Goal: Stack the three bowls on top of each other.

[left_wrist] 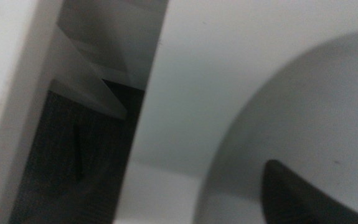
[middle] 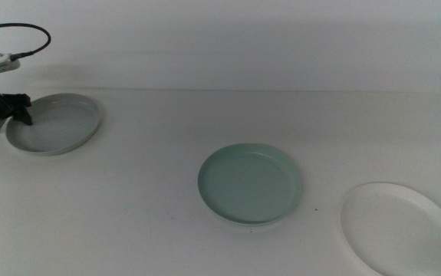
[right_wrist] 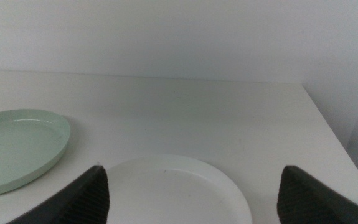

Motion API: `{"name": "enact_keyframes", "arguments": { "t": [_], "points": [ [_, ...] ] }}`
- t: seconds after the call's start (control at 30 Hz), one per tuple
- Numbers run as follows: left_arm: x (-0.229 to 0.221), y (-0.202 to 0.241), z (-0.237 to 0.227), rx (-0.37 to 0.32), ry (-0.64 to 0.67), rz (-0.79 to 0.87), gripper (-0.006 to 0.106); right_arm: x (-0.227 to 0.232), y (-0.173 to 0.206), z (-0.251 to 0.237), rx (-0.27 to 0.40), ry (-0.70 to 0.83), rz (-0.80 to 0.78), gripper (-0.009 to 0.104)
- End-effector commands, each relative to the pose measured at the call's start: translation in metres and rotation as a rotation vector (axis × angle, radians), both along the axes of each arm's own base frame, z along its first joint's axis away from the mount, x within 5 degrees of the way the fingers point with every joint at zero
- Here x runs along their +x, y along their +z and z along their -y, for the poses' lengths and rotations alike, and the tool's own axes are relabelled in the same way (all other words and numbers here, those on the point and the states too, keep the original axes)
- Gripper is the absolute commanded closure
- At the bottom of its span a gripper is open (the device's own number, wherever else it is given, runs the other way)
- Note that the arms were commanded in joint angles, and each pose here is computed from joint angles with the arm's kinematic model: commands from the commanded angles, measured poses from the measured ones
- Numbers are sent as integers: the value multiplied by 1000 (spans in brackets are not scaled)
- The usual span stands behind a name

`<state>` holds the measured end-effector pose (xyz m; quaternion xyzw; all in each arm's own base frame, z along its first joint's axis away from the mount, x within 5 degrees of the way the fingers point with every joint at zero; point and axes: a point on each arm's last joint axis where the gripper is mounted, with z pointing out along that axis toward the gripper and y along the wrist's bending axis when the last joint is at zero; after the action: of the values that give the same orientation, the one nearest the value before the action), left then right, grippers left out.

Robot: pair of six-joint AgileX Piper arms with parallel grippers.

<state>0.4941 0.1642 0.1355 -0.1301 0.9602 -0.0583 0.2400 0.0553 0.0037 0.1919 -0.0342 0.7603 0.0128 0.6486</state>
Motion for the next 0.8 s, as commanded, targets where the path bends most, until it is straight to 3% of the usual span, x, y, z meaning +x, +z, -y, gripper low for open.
{"name": "enact_keyframes", "arguments": {
  "t": [0.0,0.23,0.4,0.57,0.77],
  "points": [
    [2,4,2,-23,6,26,35,0,0,0,-10,-3,11,3],
    [1,3,3,-45,10,12,102,0,0,0,-10,-3,11,3],
    [1,11,5,-61,-10,-11,102,0,0,0,-10,-3,11,3],
    [-3,49,14,-54,-46,11,102,0,0,0,-10,-3,11,3],
    [-13,99,67,-141,-194,10,102,0,0,0,-10,-3,11,3]
  ]
}}
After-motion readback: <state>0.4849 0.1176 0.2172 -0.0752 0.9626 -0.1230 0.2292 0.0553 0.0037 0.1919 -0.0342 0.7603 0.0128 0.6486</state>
